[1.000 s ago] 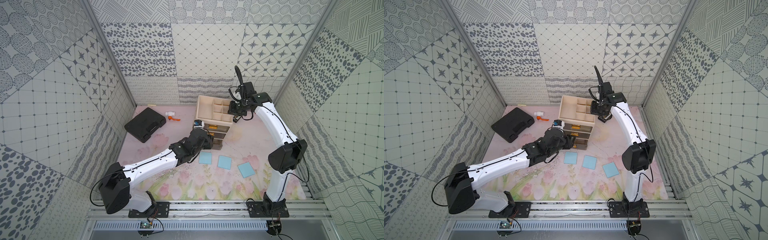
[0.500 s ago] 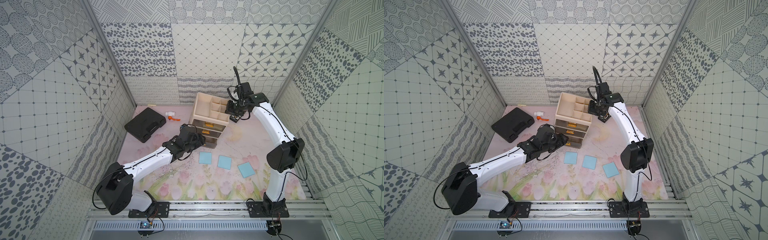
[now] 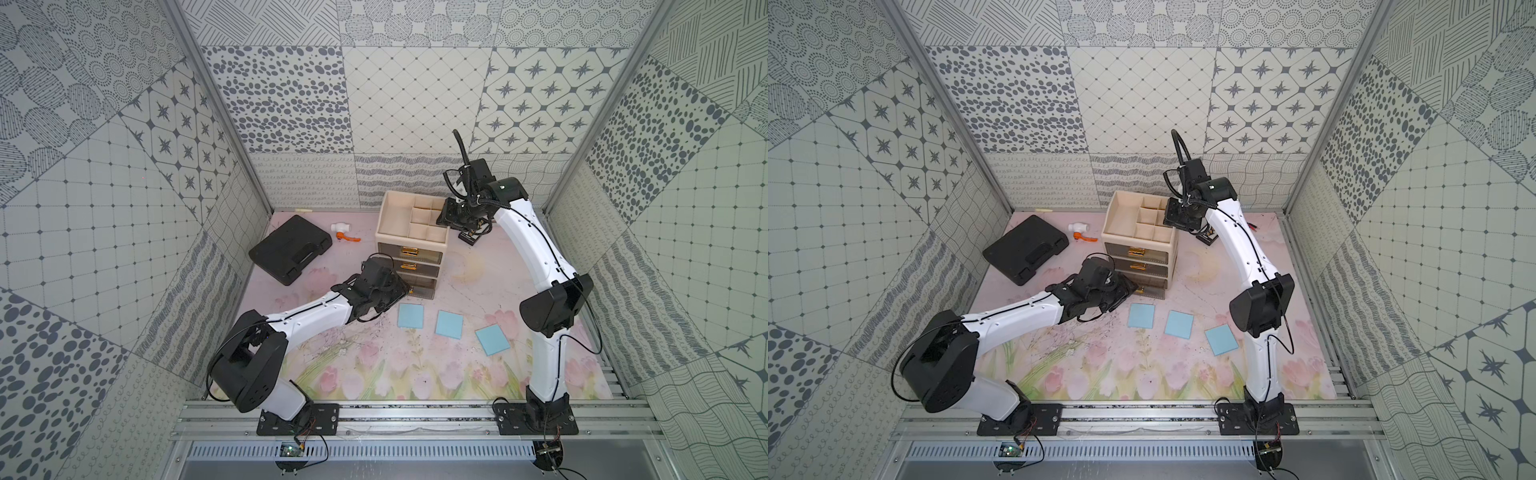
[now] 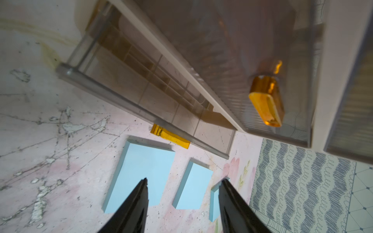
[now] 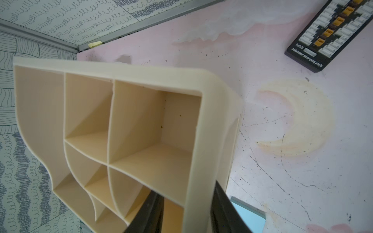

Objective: Please put the sticky notes in the drawer by color
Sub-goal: Open the drawer in the storage box.

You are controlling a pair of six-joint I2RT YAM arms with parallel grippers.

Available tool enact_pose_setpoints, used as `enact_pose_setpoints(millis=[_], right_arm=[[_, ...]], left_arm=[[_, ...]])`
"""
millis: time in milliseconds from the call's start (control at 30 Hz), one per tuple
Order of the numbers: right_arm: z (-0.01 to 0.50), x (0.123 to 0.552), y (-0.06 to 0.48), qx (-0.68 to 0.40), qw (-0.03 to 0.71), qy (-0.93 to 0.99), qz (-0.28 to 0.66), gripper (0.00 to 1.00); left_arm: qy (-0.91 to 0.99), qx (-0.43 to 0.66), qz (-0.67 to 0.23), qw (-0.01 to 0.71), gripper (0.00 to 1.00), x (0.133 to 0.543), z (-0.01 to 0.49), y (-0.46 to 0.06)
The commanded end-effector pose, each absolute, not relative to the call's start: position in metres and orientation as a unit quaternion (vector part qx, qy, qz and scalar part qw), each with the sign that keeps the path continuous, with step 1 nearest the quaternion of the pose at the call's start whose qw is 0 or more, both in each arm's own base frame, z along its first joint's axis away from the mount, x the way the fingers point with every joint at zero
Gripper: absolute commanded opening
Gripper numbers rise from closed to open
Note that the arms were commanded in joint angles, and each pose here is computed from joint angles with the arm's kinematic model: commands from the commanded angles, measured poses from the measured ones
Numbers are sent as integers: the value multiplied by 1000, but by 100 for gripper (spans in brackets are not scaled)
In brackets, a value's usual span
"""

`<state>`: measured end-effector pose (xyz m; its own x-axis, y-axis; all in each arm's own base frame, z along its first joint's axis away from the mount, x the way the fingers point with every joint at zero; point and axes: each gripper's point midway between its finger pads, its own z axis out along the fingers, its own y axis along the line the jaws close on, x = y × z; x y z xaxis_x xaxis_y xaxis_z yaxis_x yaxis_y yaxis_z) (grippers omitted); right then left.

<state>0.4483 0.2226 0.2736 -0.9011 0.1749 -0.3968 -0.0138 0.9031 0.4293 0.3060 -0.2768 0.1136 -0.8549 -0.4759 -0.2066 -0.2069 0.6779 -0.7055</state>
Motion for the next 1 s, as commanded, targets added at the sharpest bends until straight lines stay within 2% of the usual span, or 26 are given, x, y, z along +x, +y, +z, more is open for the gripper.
enact_pose_setpoints(millis=[0,200,467,967], right_arm=[[272,450,226,44,216,951,215,41],[268,449,232,39,212,952,215,41],[273,448,228,35,224,952,204,38],[262,450,230,30,212,956,201,32]], left_arm=[[865,-218,-400,209,52,306,119,-272],[821,-222,-457,260,46,307,105,-266],[744,-224,-552,304,54,313,107,-270],[735,-191,-554,342,55,322,119,-274]])
